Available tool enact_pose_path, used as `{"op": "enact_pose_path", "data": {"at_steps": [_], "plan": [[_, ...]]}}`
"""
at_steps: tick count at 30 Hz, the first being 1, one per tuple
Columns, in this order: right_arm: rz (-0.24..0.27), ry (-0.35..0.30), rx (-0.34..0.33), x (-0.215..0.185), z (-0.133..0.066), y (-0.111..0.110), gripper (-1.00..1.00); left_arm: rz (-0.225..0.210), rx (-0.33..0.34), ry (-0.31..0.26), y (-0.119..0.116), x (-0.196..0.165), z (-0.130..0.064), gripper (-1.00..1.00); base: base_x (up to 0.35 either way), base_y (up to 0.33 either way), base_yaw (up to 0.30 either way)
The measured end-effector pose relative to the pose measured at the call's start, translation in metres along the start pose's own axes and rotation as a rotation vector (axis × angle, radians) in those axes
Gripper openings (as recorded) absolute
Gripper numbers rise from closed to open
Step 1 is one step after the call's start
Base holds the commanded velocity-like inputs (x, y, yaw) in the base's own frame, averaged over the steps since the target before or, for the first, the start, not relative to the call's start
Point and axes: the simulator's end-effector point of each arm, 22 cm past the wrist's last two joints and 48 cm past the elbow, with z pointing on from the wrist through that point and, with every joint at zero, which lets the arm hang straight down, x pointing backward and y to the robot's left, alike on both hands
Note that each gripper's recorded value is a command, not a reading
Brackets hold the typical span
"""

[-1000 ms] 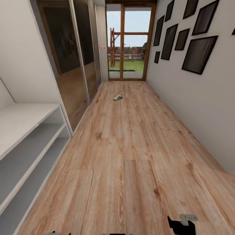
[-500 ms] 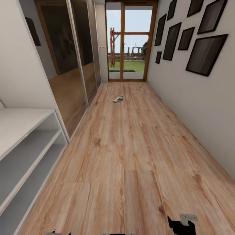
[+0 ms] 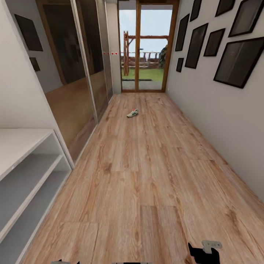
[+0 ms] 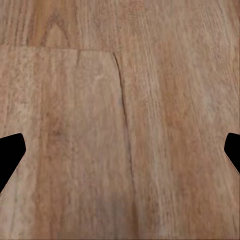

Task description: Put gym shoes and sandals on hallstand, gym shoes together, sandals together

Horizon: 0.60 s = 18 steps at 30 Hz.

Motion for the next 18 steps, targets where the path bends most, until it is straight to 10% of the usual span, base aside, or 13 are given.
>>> {"op": "enact_pose_path", "data": {"at_steps": [18], "plan": [[0.000, 0.000, 0.000, 0.0001, 0.0000, 0.0000, 1.00, 0.001, 0.001, 0.000, -0.0004, 0.0001, 0.0001, 1.00, 0.339, 0.000, 0.000]]}}
